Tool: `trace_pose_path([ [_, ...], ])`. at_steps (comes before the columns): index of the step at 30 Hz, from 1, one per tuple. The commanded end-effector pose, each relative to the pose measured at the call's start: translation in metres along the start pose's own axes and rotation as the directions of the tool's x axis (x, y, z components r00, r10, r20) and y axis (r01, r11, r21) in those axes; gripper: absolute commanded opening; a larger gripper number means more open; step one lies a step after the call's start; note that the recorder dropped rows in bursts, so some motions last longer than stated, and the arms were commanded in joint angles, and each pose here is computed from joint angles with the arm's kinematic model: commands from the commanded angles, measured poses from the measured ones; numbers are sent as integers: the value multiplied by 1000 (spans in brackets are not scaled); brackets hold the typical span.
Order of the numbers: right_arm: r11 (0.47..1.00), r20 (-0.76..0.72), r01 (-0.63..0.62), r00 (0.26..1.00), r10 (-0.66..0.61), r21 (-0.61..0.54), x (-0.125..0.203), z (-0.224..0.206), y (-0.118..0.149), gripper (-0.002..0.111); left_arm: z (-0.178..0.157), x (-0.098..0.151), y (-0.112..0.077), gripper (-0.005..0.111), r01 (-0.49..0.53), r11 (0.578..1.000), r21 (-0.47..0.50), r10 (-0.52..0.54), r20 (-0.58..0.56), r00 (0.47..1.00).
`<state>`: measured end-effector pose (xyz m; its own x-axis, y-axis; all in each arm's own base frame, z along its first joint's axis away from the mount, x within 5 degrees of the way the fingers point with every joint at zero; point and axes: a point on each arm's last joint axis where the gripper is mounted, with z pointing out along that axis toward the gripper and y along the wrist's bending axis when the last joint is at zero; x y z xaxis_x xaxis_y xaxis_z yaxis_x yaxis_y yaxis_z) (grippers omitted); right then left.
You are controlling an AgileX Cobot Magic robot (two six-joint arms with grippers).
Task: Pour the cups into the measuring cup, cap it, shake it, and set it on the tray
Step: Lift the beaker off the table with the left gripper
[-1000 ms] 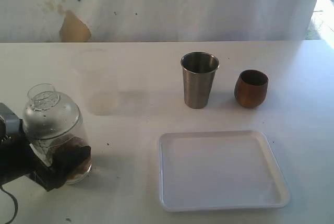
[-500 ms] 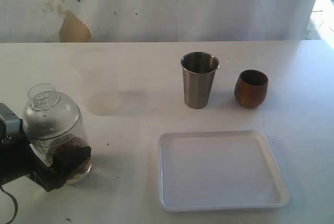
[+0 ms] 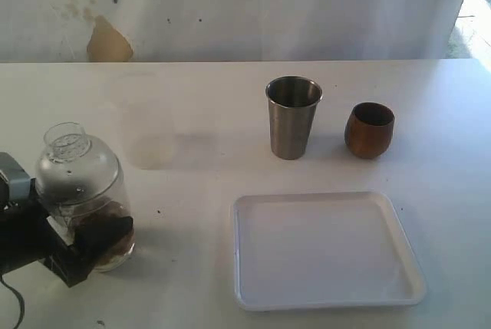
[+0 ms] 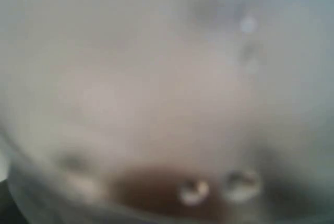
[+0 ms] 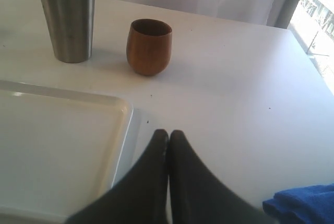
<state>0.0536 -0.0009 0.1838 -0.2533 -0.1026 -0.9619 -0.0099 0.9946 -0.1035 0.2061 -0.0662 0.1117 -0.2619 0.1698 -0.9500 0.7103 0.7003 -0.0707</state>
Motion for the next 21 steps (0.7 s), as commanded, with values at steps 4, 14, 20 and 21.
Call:
trace_pose_path([
  [4,1000,0,3,1000,-3,9,2,0,0,0,2,-2,-5,0,-37,996,81,36,12,999],
  [14,1000,0,3,1000,-3,9,2,0,0,0,5,-41,1,0,12,994,111,-26,124,992],
  [20,1000,0,3,1000,-3,9,2,0,0,0,5,-74,-26,0,-114,975,189,68,233,970],
  [21,1000,0,3,1000,-3,9,2,0,0,0,5,-79,-29,0,-155,973,173,106,262,959],
])
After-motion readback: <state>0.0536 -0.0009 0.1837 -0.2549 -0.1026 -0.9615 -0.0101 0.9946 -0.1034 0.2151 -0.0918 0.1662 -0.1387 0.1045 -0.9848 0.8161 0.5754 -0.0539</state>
